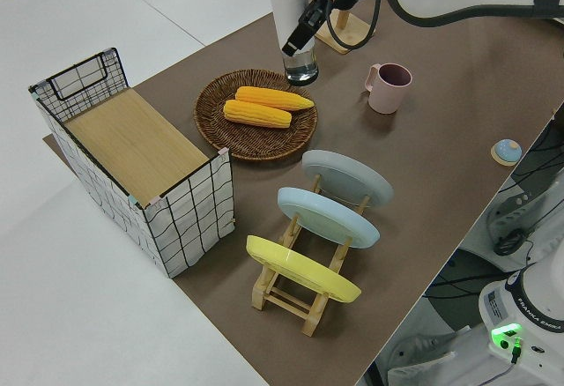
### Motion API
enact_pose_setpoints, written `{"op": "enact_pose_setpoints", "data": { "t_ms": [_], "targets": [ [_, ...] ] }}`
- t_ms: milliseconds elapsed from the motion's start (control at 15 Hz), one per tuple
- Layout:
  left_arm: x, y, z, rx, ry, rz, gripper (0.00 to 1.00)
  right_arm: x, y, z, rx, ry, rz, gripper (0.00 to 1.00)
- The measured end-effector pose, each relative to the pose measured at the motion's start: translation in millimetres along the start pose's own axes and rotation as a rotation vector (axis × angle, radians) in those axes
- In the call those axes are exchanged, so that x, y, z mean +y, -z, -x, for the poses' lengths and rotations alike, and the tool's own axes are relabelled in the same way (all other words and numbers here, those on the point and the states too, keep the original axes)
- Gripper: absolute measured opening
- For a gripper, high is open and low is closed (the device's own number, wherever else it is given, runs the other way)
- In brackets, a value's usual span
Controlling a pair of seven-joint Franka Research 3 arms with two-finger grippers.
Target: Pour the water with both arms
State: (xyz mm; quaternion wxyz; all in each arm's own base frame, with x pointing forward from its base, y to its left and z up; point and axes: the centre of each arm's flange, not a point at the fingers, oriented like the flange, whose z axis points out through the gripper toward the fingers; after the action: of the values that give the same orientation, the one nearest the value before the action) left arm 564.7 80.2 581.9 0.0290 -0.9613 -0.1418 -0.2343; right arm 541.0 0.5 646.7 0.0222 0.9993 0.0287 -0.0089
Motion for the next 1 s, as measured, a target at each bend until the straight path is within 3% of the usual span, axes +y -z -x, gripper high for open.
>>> {"op": "enact_pose_setpoints", "data": {
  "t_ms": [467, 1000],
  "targets": [
    [-81, -7, -64, 0.063, -0.077, -0.004, 0.63, 0, 0, 0.0, 0.0, 0.0, 0.0, 0.99],
    [-161, -35, -91, 0.072, -0.172, -0.01, 0.63, 0, 0, 0.0, 0.0, 0.0, 0.0, 0.99]
  ]
}}
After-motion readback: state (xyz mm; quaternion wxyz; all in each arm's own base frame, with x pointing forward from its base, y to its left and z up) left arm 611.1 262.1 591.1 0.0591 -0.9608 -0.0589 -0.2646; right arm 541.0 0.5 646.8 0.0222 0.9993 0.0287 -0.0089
